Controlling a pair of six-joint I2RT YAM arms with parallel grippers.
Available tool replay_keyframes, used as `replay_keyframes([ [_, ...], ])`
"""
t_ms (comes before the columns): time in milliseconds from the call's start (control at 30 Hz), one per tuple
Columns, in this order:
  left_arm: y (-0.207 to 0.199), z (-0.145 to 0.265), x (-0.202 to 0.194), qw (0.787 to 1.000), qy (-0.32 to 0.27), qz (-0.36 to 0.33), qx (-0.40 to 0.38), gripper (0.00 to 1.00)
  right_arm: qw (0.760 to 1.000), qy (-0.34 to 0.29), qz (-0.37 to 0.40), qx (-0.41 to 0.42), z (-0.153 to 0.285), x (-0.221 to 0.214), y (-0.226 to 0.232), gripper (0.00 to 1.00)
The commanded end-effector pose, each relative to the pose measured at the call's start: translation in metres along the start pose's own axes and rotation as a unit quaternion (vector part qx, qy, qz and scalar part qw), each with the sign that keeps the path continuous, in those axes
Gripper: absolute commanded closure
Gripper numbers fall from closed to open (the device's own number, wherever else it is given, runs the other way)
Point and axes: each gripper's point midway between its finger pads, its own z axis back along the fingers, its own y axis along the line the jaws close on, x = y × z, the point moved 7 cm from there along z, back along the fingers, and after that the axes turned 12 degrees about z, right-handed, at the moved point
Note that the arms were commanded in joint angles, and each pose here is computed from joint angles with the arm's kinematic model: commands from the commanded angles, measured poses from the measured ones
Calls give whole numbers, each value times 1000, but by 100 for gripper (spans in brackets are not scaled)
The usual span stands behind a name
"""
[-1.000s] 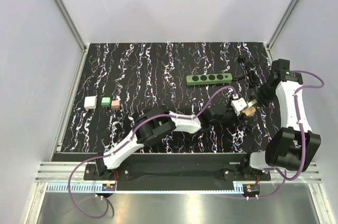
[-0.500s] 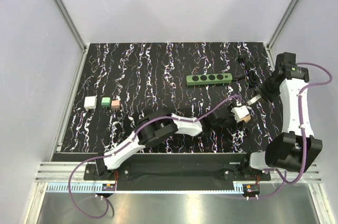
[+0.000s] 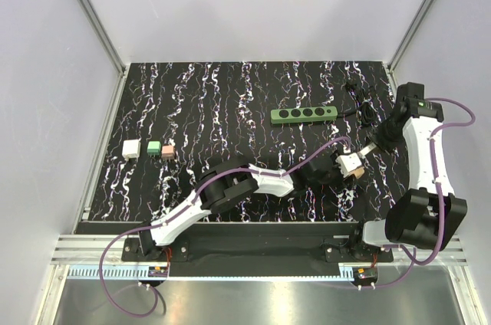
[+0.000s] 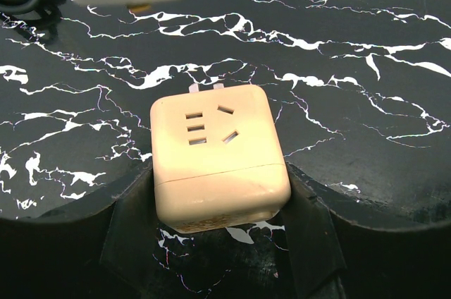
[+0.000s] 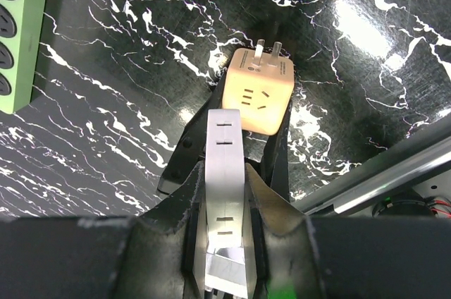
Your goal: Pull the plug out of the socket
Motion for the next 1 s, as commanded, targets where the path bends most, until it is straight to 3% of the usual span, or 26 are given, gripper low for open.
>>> replay_keyframes([
  [0,-3,-3,20,1000,-22,-12,-13,50,1000,-19,7,9,3,-1,0,100],
  [200,-1,0,27,1000,-12,1,-5,46,1000,-15,11,11,-3,-4,-1,100],
  [233,-1,3,40,1000,-26,6,-3,43,1000,-17,13,12,-2,-4,-1,100],
  [267,-1,7,49,999,-36,13,-5,31,1000,-17,13,12,-3,-3,-1,100],
  [467,-2,42,87,995,-78,22,-52,19,999,-23,18,14,-2,-3,-1,100],
  [500,-3,45,86,996,-75,20,-51,12,999,-22,18,15,-2,-3,-1,100],
  [967,-3,130,158,986,-163,-1,-47,7,999,-12,20,35,-14,-6,3,100],
])
